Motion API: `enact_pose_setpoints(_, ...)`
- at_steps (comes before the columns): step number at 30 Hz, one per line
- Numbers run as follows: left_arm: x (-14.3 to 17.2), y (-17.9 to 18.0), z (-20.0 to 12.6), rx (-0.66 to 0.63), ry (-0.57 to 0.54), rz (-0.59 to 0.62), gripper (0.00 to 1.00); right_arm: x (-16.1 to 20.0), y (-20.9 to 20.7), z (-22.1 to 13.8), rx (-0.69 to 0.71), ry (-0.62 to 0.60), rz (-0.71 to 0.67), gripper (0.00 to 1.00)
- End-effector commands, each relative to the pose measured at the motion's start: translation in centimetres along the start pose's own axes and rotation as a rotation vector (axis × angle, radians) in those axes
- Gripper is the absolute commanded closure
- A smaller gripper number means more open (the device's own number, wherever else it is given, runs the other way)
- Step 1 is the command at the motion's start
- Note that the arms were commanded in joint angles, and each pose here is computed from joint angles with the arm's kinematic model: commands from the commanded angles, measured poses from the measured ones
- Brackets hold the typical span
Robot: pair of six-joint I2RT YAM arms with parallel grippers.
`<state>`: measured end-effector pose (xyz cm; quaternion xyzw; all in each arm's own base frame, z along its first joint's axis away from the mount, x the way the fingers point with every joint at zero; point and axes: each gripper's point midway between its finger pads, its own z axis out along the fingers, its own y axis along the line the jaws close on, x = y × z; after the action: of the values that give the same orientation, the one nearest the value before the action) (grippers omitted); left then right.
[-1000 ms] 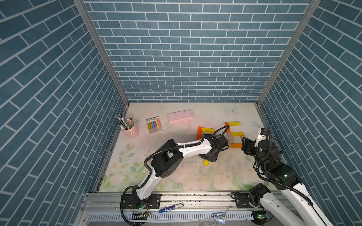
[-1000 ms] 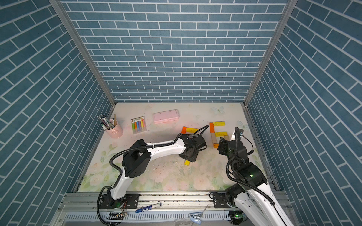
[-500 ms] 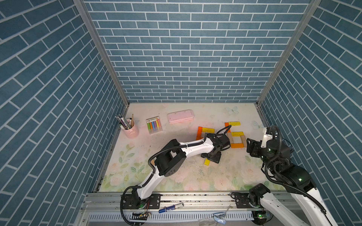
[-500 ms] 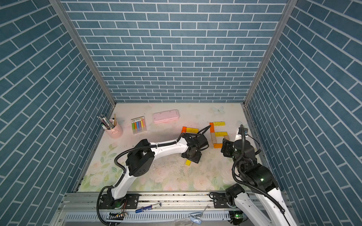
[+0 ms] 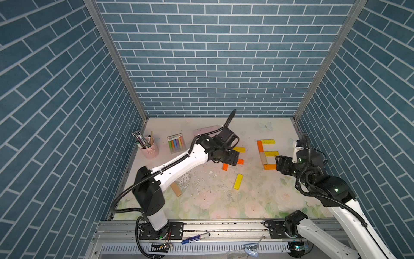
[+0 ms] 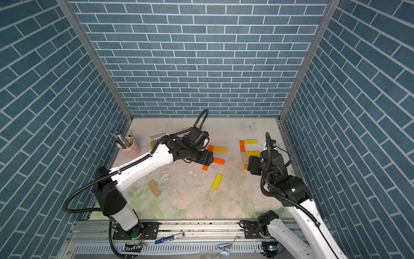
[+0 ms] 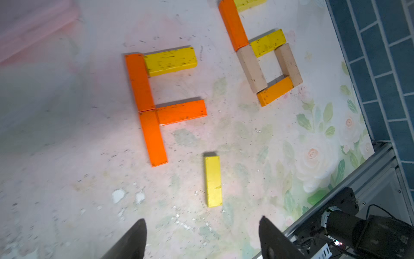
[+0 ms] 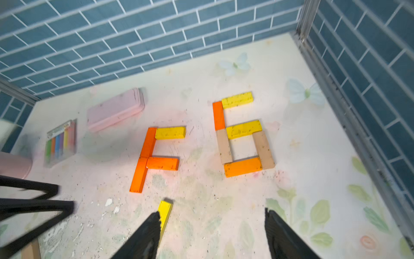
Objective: Assemble the number 6 with building blocks
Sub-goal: Place the building block at the center of the board, then assemble the building block at the center of the board.
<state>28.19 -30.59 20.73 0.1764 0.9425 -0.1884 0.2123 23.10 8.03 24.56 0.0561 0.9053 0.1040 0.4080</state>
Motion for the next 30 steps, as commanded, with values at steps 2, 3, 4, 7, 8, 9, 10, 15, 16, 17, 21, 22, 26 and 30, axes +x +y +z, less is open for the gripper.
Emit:
enact_pose_setpoints(2, 2.3, 5.5, -2.3, -0.07, 0.003, -0.01, 0.2, 4.4, 2.6, 5.1, -0.046, 0.166, 0.139, 0.26)
enact_pose_setpoints(3, 3.1, 6.7, -2.8, -0.083, 0.001, -0.022, 0.19, 5.5, 3.1, 6.2, -0.029, 0.193, 0.136, 0.26)
enact_pose_setpoints(4, 3.6, 7.7, -3.4, -0.098, -0.005, -0.03, 0.19, 6.4, 3.9, 7.2, -0.017, 0.217, 0.128, 0.26)
enact_pose_setpoints(7, 4.8, 10.1, -4.8, -0.148, -0.028, -0.049, 0.19, 9.3, 6.2, 10.2, 0.004, 0.313, 0.123, 0.28)
enact_pose_setpoints(8, 5.2, 10.5, -5.0, -0.157, -0.03, -0.047, 0.19, 10.1, 6.9, 11.0, 0.007, 0.338, 0.127, 0.3)
enact_pose_setpoints(9, 5.5, 10.9, -5.3, -0.168, -0.033, -0.043, 0.19, 10.9, 7.5, 11.7, 0.017, 0.358, 0.131, 0.34)
enact_pose_setpoints(10, 5.7, 11.4, -5.5, -0.183, -0.037, -0.04, 0.19, 11.6, 8.0, 12.4, 0.033, 0.376, 0.128, 0.35)
enact_pose_setpoints(15, 6.2, 12.8, -6.2, -0.228, -0.053, -0.01, 0.19, 14.3, 10.2, 14.8, 0.078, 0.467, 0.113, 0.36)
enact_pose_setpoints(16, 6.2, 13.1, -6.2, -0.236, -0.059, -0.007, 0.19, 14.8, 10.8, 15.2, 0.079, 0.484, 0.113, 0.36)
enact_pose_setpoints(17, 6.2, 13.3, -6.2, -0.24, -0.064, -0.009, 0.19, 15.1, 11.2, 15.6, 0.08, 0.499, 0.111, 0.35)
enact_pose_setpoints(21, 6.5, 13.5, -5.5, -0.208, -0.056, -0.029, 0.2, 16.2, 12.3, 16.5, 0.113, 0.553, 0.082, 0.35)
enact_pose_setpoints(22, 6.5, 13.4, -5.4, -0.195, -0.052, -0.031, 0.2, 16.3, 12.3, 16.6, 0.127, 0.563, 0.08, 0.35)
enact_pose_setpoints(26, 6.4, 13.2, -5.7, -0.179, -0.073, -0.039, 0.2, 17.0, 11.7, 16.5, 0.167, 0.586, 0.079, 0.36)
enact_pose_setpoints(30, 6.5, 13.2, -5.6, -0.175, -0.074, -0.04, 0.21, 17.9, 10.9, 16.0, 0.189, 0.608, 0.091, 0.38)
